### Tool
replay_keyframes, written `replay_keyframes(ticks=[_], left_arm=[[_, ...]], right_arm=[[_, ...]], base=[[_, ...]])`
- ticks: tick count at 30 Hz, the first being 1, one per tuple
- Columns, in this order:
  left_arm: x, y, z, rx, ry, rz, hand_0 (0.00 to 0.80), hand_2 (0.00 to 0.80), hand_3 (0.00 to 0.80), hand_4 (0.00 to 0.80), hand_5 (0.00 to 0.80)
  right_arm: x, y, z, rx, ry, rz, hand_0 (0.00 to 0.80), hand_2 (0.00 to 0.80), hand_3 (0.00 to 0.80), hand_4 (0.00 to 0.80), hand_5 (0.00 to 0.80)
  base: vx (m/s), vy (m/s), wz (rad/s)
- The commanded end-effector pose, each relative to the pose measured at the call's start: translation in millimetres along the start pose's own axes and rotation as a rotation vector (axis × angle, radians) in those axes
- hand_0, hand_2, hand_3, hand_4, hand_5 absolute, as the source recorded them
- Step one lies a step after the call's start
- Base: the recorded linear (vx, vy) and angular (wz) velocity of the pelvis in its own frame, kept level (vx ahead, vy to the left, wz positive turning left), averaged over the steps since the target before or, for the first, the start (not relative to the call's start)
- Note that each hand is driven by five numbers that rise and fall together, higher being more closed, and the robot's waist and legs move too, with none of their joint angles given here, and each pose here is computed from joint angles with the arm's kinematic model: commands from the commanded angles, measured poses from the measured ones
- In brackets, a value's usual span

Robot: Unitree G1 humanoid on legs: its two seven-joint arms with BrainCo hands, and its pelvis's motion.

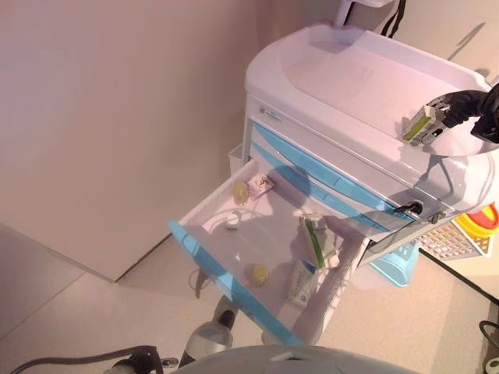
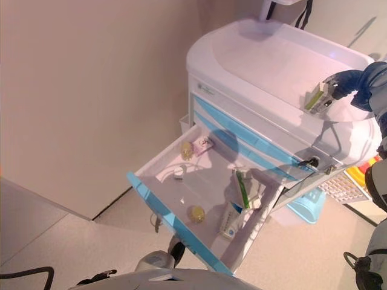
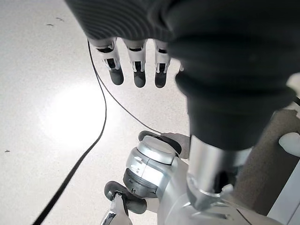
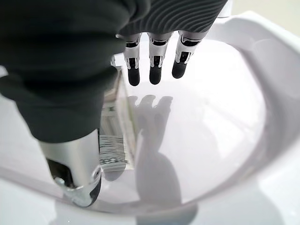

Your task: Open the drawer and pick up the medicine

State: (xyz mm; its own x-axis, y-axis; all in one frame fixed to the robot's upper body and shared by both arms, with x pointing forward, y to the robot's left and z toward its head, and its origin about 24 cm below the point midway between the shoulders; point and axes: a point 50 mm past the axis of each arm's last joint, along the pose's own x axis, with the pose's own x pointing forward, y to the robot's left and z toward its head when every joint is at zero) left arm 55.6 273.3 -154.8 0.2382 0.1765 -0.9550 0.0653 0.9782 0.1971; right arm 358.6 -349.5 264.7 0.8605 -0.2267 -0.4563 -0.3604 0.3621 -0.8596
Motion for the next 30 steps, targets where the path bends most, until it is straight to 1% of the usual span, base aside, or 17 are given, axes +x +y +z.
replay_keyframes(ticks=[1, 10, 15, 18, 19, 21, 22, 26, 28, 30], left_arm=[[-3.3, 17.7, -3.3, 0.051, 0.018, 0.041, 0.0, 0.0, 0.0, 0.0, 0.0], [-1.5, 17.1, 10.3, 0.055, -0.006, 0.038, 0.0, 0.0, 0.0, 0.0, 0.0], [-1.0, 15.9, 12.4, 0.057, -0.004, 0.037, 0.0, 0.0, 0.0, 0.0, 0.0], [-0.9, 15.2, 10.2, 0.066, 0.009, 0.033, 0.0, 0.0, 0.0, 0.0, 0.0], [-0.8, 14.7, 8.9, 0.072, 0.016, 0.031, 0.0, 0.0, 0.0, 0.0, 0.0], [-0.7, 13.4, 5.6, 0.098, 0.035, 0.023, 0.0, 0.0, 0.0, 0.0, 0.0], [-0.7, 13.1, 4.7, 0.108, 0.04, 0.019, 0.0, 0.0, 0.0, 0.0, 0.0], [0.2, 6.9, 3.8, 0.175, 0.046, -0.007, 0.0, 0.0, 0.0, 0.0, 0.0], [0.9, 1.8, 5.1, 0.195, 0.039, -0.02, 0.0, 0.0, 0.0, 0.0, 0.0], [1.8, -3.7, 7.3, 0.209, 0.025, -0.033, 0.0, 0.0, 0.0, 0.0, 0.0]], right_arm=[[-26.7, -39.7, 19.7, -0.054, -0.042, -0.153, 0.0, 0.0, 0.0, 0.0, 0.0], [-51.1, -63.9, 17.7, 0.028, -0.102, -0.266, 0.0, 0.0, 0.0, 0.0, 0.0], [-66.5, -75.8, 5.3, 0.052, -0.07, -0.336, 0.0, 0.0, 0.0, 0.0, 0.0], [-76.5, -83.9, -6.3, 0.103, -0.061, -0.412, 0.0, 0.0, 0.0, 0.0, 0.0], [-79.2, -86.2, -9.1, 0.15, -0.077, -0.447, 0.0, 0.0, 0.0, 0.0, 0.0], [-84.5, -91.3, -10.9, 0.3, -0.151, -0.536, 0.0, 0.0, 0.0, 0.0, 0.0], [-86.3, -93.1, -10.2, 0.337, -0.188, -0.581, 0.0, 0.0, 0.0, 0.0, 0.0], [-90.3, -93.7, -11.7, 0.57, -0.342, -0.799, 0.0, 0.0, 0.0, 0.0, 0.0], [-82.5, -82.8, -14.9, 0.682, -0.381, -0.855, 0.0, 0.0, 0.0, 0.0, 0.0], [-66.7, -61.2, -23.4, 0.817, -0.404, -0.871, 0.0, 0.0, 0.0, 0.0, 0.0]], base=[[-0.072, -0.027, -0.08], [-0.07, -0.032, -0.17], [-0.064, -0.031, -0.14], [-0.057, -0.037, -0.19], [-0.05, -0.045, -0.16], [-0.042, -0.05, -0.14], [-0.032, -0.046, -0.26], [-0.027, -0.039, -0.24], [-0.017, -0.034, -0.24], [-0.018, -0.037, -0.21]])
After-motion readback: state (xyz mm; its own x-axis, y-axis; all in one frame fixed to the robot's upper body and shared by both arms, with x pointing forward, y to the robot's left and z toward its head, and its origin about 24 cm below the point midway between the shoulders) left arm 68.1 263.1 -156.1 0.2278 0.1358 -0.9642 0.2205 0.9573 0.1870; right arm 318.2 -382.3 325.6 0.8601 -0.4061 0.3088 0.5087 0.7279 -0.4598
